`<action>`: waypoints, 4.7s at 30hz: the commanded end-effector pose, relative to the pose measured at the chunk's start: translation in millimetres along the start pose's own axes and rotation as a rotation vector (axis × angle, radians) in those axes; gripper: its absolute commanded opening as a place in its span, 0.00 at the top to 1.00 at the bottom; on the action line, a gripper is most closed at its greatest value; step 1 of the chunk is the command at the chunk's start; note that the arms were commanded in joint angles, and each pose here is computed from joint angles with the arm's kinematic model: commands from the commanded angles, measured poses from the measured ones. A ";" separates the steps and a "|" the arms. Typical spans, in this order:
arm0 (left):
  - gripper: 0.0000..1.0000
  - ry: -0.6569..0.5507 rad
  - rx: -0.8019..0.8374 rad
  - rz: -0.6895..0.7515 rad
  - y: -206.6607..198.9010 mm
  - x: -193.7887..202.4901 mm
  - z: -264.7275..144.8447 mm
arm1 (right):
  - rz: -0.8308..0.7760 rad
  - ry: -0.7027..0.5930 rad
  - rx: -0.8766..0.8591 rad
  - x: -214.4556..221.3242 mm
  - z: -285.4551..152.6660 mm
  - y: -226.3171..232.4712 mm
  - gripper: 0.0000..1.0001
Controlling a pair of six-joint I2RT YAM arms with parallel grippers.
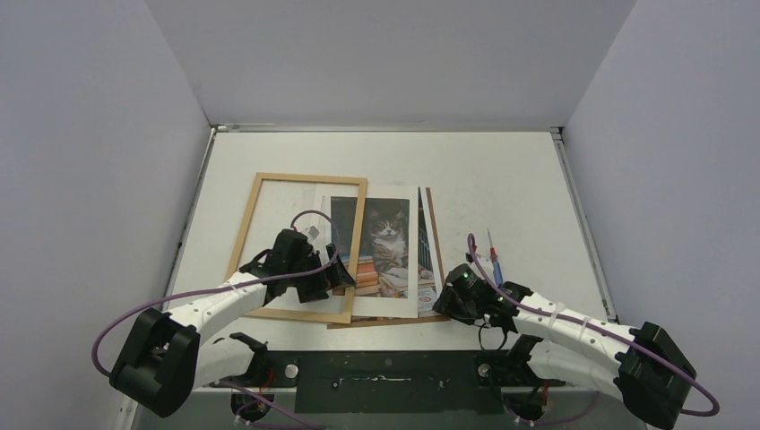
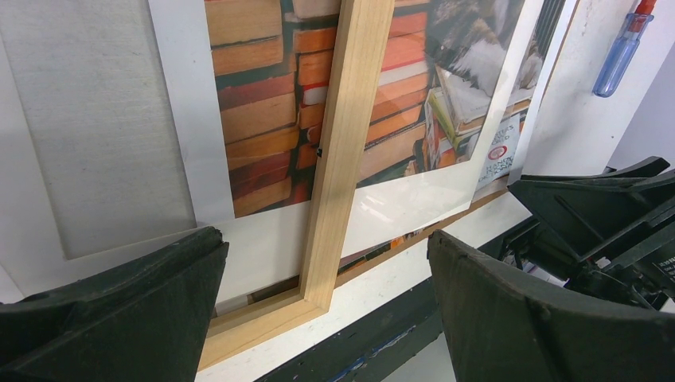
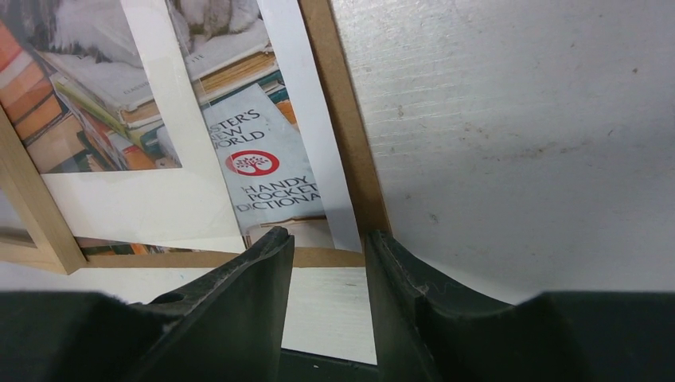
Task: Take the photo out of the frame
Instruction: Pick up the photo from the photo frame, then place the photo in the photo frame.
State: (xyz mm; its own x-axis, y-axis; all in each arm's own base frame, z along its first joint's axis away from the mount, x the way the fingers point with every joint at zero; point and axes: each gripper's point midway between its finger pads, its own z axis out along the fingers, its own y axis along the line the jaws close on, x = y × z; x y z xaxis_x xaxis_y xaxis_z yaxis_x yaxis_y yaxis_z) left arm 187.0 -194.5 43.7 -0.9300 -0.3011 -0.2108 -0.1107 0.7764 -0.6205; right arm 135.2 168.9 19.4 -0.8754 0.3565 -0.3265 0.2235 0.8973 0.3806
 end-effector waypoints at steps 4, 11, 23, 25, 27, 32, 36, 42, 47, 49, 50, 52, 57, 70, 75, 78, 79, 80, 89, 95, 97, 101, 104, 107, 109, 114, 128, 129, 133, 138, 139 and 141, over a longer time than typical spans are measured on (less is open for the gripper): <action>0.03 -0.011 0.025 0.020 -4.6 -1.5 0.0 | 0.080 -0.027 -0.067 -3.6 5.9 8.7 0.66; 0.03 -0.011 0.035 0.013 -6.2 -1.3 0.1 | 0.185 -0.049 -0.161 -9.0 10.8 14.3 0.68; 0.03 -0.008 0.036 0.015 -8.0 -3.0 1.5 | 0.300 -0.050 -0.333 -25.5 14.2 33.4 0.66; 0.03 -0.006 0.037 0.015 -8.1 -2.8 1.6 | 0.304 -0.054 -0.362 -32.1 14.7 39.2 0.66; 0.03 -0.005 0.037 0.015 -7.6 -2.0 1.4 | 0.307 -0.053 -0.380 -37.9 16.2 42.0 0.66; 0.03 -0.004 0.037 0.014 -6.0 -0.2 0.9 | 0.291 -0.047 -0.422 -53.6 19.5 49.0 0.66; 0.03 -0.003 0.035 0.012 -5.2 0.3 1.3 | 0.259 -0.020 -0.433 -64.6 25.9 53.1 0.66; 0.03 -0.001 0.039 0.016 -6.6 0.9 1.3 | 0.250 0.024 -0.466 -73.4 39.2 60.9 0.73; 0.03 0.001 0.033 0.015 -4.3 2.4 1.7 | 0.252 0.039 -0.447 -72.7 49.5 55.4 0.79; 0.03 0.001 0.034 0.015 -4.3 2.3 2.1 | 0.248 0.035 -0.439 -73.9 50.2 52.7 0.83; 0.03 0.002 0.034 0.015 -4.3 2.5 2.1 | 0.244 0.036 -0.437 -74.1 50.1 52.3 0.84; 0.03 0.002 0.036 0.016 -5.0 2.2 2.2 | 0.241 0.039 -0.429 -74.0 50.0 50.8 0.85; 0.03 0.001 0.037 0.016 -4.6 2.5 1.9 | 0.245 0.027 -0.437 -76.7 46.0 51.8 1.00; 0.03 -0.049 0.076 0.037 -25.2 -11.2 -13.2 | -0.003 -0.142 -0.141 -119.2 -23.2 22.5 1.00; 0.03 -0.072 0.085 0.052 -34.5 -18.8 -20.9 | -0.097 -0.156 0.001 -133.3 -53.4 7.9 1.00; 0.03 -0.078 0.075 0.059 -34.8 -20.5 -23.7 | -0.176 -0.242 0.036 -160.9 -92.3 15.3 1.00; 0.03 -0.081 0.073 0.058 -34.5 -20.8 -24.1 | -0.202 -0.273 0.050 -171.7 -105.3 18.3 1.00; 0.03 -0.085 0.072 0.058 -34.3 -21.3 -24.4 | -0.231 -0.281 0.083 -177.6 -115.0 16.6 1.00; 0.03 -0.097 0.059 0.062 -33.8 -22.7 -29.3 | -0.341 -0.361 0.133 -214.3 -188.7 37.8 1.00; 0.03 -0.184 -0.021 0.054 -22.4 -33.9 -42.8 | -0.404 -0.356 -0.176 -201.1 -216.6 117.3 1.00; 0.03 -0.238 -0.074 0.040 -14.3 -40.1 -52.5 | -0.459 -0.347 -0.267 -191.1 -226.9 150.8 1.00; 0.03 -0.391 -0.165 -0.005 0.3 -54.9 -84.4 | -0.529 -0.253 -0.518 -152.3 -232.9 223.7 1.00; 0.03 -0.506 -0.255 -0.065 17.5 -62.5 -113.1 | -0.588 -0.244 -0.668 -127.6 -249.9 269.9 1.00; 0.03 -0.601 -0.313 -0.104 31.1 -64.7 -141.2 | -0.600 -0.233 -0.782 -116.7 -265.1 299.8 1.00; 0.03 -0.654 -0.340 -0.118 38.9 -64.3 -157.3 | -0.594 -0.243 -0.839 -116.8 -273.0 310.5 1.00; 0.03 -0.773 -0.406 -0.118 54.2 -64.8 -197.3 | -0.530 -0.370 -0.715 -146.1 -259.5 281.6 1.00; 0.03 -0.671 -0.207 -0.009 11.9 -67.0 -168.5 | 0.378 -0.134 -0.863 -135.3 -84.9 157.5 1.00; 0.03 -0.645 -0.192 -0.003 7.9 -65.7 -162.6 | 0.392 -0.126 -0.865 -132.8 -78.2 151.7 1.00; 0.03 -0.563 -0.177 0.016 2.5 -61.0 -144.7 | 0.320 -0.130 -0.662 -117.1 -44.0 113.8 1.00; 0.03 -0.503 -0.149 0.034 -2.9 -57.6 -128.3 | 0.127 -0.063 -0.363 -95.1 -15.6 65.2 0.98; 0.03 -0.498 -0.141 0.036 -4.3 -57.7 -125.7 | 0.089 -0.035 -0.307 -89.3 -10.0 55.2 0.95; 0.03 -0.483 -0.119 0.045 -9.1 -57.9 -121.3 | 0.018 0.023 -0.254 -80.6 -3.9 45.9 0.92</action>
State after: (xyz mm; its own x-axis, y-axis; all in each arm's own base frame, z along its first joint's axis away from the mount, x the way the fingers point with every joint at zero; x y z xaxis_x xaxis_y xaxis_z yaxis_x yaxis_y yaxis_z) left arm 187.0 -97.2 140.0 -0.6717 -0.4740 -0.5694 -0.2283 0.8636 -0.4495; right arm 226.9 199.2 91.1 -0.8106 0.5340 -0.2404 0.1925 0.6306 0.7518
